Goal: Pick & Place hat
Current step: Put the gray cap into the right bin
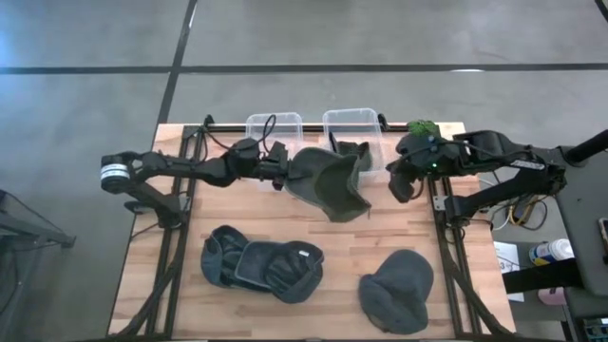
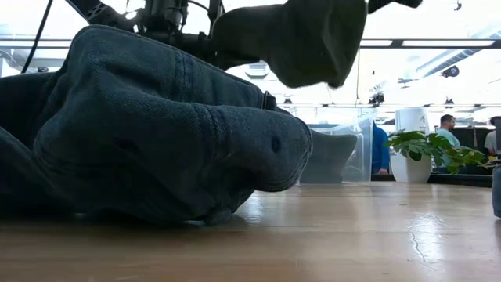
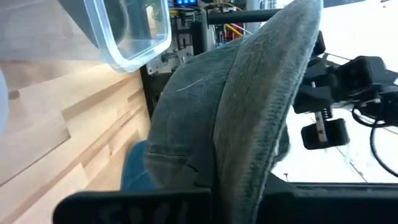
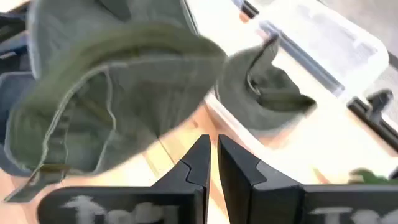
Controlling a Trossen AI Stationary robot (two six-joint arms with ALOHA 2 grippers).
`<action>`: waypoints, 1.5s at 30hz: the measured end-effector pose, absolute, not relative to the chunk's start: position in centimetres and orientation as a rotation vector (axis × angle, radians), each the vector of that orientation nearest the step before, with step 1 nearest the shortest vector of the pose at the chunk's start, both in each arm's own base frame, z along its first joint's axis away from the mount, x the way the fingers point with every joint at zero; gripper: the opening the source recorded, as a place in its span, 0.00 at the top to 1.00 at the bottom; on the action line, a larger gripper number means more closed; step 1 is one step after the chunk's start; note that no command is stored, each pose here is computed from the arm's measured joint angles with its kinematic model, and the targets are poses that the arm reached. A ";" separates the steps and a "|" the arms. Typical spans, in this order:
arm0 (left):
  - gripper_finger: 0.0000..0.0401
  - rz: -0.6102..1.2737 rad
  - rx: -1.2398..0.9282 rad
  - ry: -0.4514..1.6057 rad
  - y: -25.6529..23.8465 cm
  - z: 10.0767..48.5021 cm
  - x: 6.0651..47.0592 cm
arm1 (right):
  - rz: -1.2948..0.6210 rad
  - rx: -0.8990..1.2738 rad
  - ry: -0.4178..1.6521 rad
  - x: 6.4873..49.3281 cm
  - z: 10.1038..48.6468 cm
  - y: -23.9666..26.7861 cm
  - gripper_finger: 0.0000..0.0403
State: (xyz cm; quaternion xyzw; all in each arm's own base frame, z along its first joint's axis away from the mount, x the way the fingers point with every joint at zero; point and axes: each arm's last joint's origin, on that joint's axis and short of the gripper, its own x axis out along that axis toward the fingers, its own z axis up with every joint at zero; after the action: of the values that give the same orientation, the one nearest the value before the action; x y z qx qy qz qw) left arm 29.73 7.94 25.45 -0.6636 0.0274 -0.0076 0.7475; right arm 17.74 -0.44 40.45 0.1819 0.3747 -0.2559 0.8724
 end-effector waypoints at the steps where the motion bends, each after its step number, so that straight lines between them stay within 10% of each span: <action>1: 0.98 -0.023 -1.452 0.051 7.9 25.5 29.7 | -0.543 0.385 0.797 17.5 40.3 -0.4 0.93; 27: 0.98 -0.013 -1.433 0.042 7.6 25.6 29.9 | -0.313 0.447 0.894 31.3 29.3 0.9 0.93; 45: 0.98 0.016 -1.379 0.093 7.3 24.9 29.8 | -0.334 0.565 0.721 25.2 36.4 1.5 0.93</action>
State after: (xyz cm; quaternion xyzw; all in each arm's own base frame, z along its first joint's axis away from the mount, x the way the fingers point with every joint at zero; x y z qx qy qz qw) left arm 29.81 7.27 24.93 -0.6360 0.0429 0.0074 0.7705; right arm 25.17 1.49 36.44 0.2714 0.3464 -0.1607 0.8835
